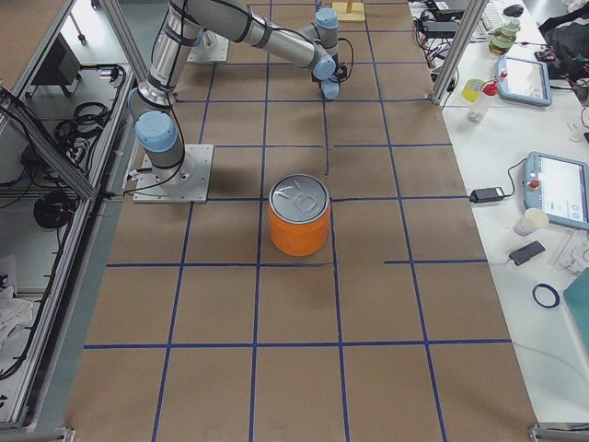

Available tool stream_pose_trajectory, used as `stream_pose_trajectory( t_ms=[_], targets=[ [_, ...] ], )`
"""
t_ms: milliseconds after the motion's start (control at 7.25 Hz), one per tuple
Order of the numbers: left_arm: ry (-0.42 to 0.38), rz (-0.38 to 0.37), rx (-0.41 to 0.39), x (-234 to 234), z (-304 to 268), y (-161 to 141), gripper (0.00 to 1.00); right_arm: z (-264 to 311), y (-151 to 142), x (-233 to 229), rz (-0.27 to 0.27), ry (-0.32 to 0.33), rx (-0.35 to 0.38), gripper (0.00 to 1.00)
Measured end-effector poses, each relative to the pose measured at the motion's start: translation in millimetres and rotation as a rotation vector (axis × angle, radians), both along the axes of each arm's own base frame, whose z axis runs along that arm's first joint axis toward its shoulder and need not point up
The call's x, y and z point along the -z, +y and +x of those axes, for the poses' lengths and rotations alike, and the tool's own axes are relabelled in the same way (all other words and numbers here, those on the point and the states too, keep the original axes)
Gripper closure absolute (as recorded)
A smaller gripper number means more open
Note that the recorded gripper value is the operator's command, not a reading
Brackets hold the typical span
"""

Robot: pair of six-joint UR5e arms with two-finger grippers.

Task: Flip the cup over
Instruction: 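Lay the cup on its side and open the right gripper, then raise the right gripper back toward its start while the left arm reaches out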

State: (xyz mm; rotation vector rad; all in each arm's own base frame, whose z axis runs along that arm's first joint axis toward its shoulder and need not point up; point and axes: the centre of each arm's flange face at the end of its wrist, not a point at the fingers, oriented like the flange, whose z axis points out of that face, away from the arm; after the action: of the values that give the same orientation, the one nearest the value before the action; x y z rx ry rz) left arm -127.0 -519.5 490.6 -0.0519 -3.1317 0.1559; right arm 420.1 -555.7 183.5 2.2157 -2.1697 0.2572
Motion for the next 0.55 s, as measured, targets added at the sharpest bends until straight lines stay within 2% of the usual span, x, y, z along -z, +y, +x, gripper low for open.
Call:
stream_pose_trajectory(
  t_ms=[276,552],
  targets=[
    [0.001,0.000,0.000,0,0,0,0.00,-1,1,-12,-0.006,0.002,0.002,0.00],
    [0.002,-0.003,0.001,-2,0,1,0.00,-14,10,-65,0.006,0.006,0.016,0.00]
  ],
)
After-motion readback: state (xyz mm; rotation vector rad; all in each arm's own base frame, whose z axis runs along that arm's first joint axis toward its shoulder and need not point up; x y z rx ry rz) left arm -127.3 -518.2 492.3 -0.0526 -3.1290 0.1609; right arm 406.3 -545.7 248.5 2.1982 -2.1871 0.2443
